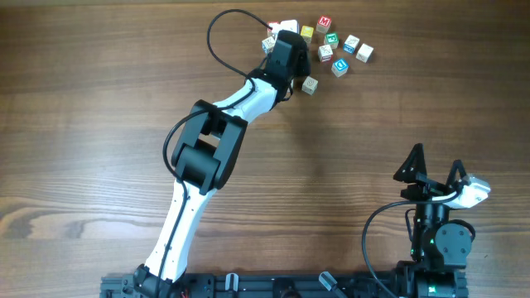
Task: Form a tower
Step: 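Move the left gripper down toward the white '1' block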
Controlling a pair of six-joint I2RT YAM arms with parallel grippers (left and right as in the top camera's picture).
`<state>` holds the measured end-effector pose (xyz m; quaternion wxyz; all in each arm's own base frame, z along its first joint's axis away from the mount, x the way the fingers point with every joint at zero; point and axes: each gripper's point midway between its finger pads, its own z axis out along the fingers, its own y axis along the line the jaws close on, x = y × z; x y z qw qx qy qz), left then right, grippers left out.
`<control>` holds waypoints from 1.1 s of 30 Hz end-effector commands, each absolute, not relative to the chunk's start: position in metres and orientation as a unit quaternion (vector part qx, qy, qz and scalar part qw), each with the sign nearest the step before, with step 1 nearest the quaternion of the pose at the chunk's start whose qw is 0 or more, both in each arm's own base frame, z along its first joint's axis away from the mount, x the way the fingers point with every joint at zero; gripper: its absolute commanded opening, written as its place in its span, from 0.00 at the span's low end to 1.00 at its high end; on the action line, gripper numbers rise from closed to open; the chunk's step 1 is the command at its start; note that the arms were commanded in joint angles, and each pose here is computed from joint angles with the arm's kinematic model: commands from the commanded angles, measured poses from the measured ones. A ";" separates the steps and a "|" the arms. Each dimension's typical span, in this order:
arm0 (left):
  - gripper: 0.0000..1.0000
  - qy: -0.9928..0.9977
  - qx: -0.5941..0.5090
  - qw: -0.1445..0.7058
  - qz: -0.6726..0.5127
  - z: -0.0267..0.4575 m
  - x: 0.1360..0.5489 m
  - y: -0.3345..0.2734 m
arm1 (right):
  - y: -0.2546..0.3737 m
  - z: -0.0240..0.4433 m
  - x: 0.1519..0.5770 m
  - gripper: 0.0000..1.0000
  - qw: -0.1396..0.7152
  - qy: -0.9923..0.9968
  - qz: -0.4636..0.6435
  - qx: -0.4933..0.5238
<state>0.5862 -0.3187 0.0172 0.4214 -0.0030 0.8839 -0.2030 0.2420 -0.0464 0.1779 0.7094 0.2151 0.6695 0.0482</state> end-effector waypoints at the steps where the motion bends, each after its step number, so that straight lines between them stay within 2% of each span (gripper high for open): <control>1: 0.42 0.863 -0.010 0.453 -0.223 0.088 0.591 -0.317 | -0.046 0.180 0.242 1.00 0.713 0.667 0.048 0.209; 7: 0.43 0.838 0.002 0.493 -0.234 0.194 0.577 -0.309 | -0.046 0.180 0.242 1.00 0.713 0.667 0.048 0.209; 9: 0.40 0.851 0.003 0.475 -0.224 0.222 0.555 -0.297 | -0.046 0.180 0.242 1.00 0.713 0.667 0.048 0.209; 12: 0.36 0.886 0.006 0.420 -0.194 0.235 0.515 -0.275 | -0.046 0.180 0.242 1.00 0.713 0.667 0.048 0.209; 18: 0.26 0.967 0.015 0.236 -0.096 0.181 0.429 -0.230 | -0.046 0.180 0.242 1.00 0.713 0.667 0.048 0.209; 22: 0.23 0.982 0.041 0.175 -0.063 0.138 0.401 -0.227 | -0.046 0.180 0.242 1.00 0.713 0.667 0.048 0.209; 28: 0.25 0.964 0.172 0.184 -0.088 0.047 0.374 -0.262 | -0.046 0.180 0.242 1.00 0.713 0.667 0.048 0.209; 31: 0.22 0.942 0.224 0.228 -0.103 0.021 0.370 -0.275 | -0.046 0.180 0.242 1.00 0.713 0.667 0.048 0.209; 33: 0.27 0.932 0.225 0.260 -0.116 0.019 0.376 -0.282 | -0.046 0.180 0.242 1.00 0.713 0.667 0.048 0.209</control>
